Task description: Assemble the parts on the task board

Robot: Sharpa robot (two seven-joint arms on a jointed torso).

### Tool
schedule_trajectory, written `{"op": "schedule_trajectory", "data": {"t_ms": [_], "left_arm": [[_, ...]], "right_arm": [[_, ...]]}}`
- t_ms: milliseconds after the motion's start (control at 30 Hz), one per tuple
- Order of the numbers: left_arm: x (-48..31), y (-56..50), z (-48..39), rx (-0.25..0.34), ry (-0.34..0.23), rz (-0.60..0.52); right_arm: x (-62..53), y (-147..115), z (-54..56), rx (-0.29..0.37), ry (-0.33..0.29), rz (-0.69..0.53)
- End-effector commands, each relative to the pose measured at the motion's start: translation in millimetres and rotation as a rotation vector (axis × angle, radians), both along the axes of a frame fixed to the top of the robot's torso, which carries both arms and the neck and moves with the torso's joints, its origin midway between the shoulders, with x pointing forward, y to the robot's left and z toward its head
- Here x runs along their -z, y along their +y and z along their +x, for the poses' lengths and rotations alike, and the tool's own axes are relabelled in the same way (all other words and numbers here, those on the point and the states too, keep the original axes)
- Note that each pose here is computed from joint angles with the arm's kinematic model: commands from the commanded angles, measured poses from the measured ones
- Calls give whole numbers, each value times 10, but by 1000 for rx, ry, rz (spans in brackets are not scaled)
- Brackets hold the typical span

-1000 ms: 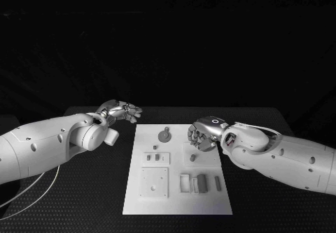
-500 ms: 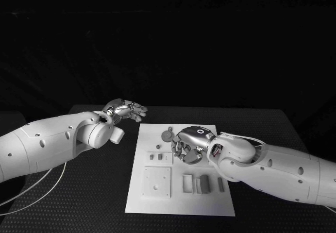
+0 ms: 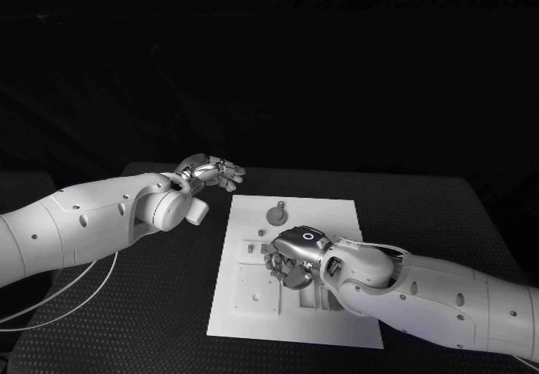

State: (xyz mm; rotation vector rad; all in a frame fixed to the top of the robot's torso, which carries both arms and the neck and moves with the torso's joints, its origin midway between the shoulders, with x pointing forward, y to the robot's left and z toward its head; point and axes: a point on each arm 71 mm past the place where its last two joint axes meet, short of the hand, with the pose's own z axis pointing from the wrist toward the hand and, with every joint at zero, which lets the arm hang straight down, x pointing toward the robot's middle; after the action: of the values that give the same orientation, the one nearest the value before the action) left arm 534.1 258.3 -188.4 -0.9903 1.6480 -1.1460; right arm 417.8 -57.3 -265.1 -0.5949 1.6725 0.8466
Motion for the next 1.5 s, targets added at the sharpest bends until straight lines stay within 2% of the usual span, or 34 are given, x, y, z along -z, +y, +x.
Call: {"op": "schedule_trajectory", "data": {"t_ms": [33, 233, 500, 1500], "left_arm": [[-27, -37, 6, 15, -7, -15], [-30, -58, 6, 21, -6, -16], [-30, -55, 6, 20, -6, -16], [-31, -53, -6, 24, -2, -17]], "right_arm": [[17, 20, -4, -14, -30, -15], [116, 69, -41, -19, -19, -25], [183, 115, -69, -28, -8, -45], [263, 67, 23, -3, 4, -83]]}}
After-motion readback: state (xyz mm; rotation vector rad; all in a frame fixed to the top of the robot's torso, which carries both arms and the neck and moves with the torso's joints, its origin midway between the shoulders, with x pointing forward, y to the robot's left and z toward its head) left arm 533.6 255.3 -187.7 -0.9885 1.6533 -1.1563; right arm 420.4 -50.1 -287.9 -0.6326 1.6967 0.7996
